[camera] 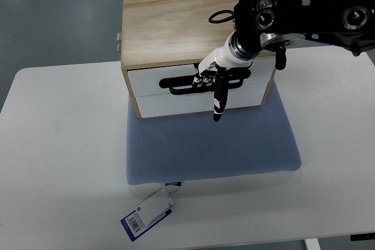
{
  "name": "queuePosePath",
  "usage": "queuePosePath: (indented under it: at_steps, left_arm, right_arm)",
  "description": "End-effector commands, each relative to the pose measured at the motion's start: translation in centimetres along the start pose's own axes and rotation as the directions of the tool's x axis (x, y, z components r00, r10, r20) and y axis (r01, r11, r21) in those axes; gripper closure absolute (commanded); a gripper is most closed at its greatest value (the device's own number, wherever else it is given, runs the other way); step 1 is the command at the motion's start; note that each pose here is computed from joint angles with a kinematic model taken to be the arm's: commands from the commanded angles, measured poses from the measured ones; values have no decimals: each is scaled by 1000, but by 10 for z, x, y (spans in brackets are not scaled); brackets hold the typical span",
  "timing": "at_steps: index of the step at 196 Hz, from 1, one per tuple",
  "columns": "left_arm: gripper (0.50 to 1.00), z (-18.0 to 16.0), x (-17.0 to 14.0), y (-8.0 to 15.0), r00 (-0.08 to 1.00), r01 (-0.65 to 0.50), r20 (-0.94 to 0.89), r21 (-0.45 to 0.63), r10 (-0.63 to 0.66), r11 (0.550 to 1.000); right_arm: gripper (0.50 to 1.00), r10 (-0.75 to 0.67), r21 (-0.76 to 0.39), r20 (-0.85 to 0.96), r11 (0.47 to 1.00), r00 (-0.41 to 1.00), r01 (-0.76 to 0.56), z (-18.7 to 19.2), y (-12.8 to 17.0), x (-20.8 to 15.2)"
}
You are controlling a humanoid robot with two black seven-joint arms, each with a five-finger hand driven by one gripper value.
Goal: Open wood drawer with right hand
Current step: 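Hook the handle with the right hand and pull the drawer toward the robot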
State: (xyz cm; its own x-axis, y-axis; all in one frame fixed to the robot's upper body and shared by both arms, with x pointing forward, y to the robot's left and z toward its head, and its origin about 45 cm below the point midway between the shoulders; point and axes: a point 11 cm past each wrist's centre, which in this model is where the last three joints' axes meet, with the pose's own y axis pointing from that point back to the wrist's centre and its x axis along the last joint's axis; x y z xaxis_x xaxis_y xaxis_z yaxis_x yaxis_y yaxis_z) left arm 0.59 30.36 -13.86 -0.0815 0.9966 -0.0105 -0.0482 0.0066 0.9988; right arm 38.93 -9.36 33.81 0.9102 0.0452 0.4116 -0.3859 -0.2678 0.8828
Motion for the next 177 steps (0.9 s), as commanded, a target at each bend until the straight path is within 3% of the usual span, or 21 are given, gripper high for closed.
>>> queuePosePath:
  at_steps: [1,177]
  left_arm:
    - [500,0,0,0,1000,0,1,0,0,1000]
    - [500,0,1,0,1000,-2,-2,-1,2,1000]
  right_arm:
    - [554,-41,10,-15,999,999,41,0,2,-4]
    - [554,-233,103,-82,965,969,240,-23,27,-36]
